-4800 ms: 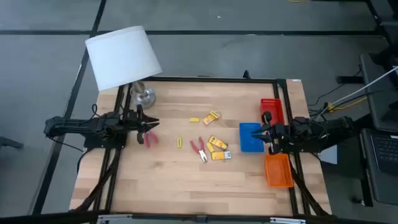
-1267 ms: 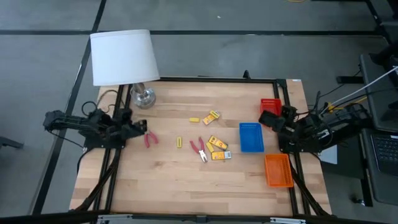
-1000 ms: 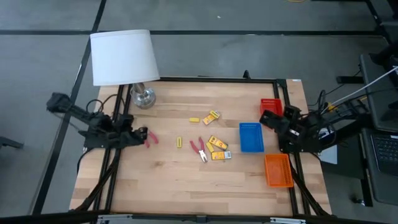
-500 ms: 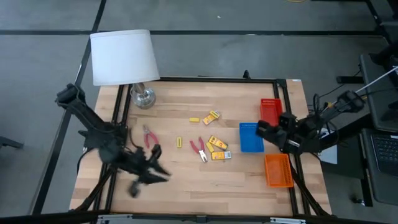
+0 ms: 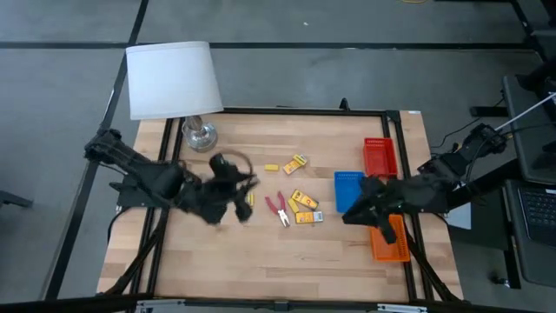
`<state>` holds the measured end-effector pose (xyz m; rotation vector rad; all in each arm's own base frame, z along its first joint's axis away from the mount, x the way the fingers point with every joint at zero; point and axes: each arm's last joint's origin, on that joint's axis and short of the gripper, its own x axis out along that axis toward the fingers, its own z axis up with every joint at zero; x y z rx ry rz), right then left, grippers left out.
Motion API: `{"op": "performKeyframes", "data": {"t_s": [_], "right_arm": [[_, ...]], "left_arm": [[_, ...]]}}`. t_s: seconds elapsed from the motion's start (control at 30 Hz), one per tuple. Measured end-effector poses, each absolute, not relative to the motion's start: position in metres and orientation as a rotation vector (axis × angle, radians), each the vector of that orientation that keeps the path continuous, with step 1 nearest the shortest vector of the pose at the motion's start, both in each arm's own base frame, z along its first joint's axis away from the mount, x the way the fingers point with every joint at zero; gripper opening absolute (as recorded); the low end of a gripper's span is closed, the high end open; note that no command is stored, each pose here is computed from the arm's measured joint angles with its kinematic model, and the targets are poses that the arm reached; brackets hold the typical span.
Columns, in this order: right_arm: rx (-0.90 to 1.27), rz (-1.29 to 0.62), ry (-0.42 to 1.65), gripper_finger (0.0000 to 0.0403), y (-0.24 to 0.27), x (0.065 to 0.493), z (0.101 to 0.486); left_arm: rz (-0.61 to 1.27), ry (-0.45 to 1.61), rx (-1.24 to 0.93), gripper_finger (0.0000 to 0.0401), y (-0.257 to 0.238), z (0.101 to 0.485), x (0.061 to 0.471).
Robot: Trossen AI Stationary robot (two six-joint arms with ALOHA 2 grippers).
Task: Pick & Place School Supplies
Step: Put the middle box of crayons into the orange bin
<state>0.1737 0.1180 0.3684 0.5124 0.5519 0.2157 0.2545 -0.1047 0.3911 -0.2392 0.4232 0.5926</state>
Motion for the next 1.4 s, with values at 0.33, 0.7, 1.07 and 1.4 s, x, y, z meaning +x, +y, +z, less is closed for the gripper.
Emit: {"op": "performKeyframes", "data": {"t_s": [0.33,0.7,1.07,1.4], "right_arm": [[0.341,-0.028,0.877,0.0068,0.124,0.225,0.309],[0.450,-0.242,1.046,0.0077,0.117,0.299,0.222],[0.432,-0.363,1.175,0.0206,0.079,0.318,0.187],[0.587,-0.389,1.247,0.0244,0.046,0.326,0.178]], "left_arm": [[0.631,0.726,-0.485,0.0077,-0.129,0.391,0.211],[0.484,0.513,-0.382,0.0077,-0.217,0.364,0.193],[0.403,0.355,-0.343,0.0077,-0.226,0.394,0.184],[0.363,0.300,-0.248,0.0077,-0.200,0.456,0.187]]}}
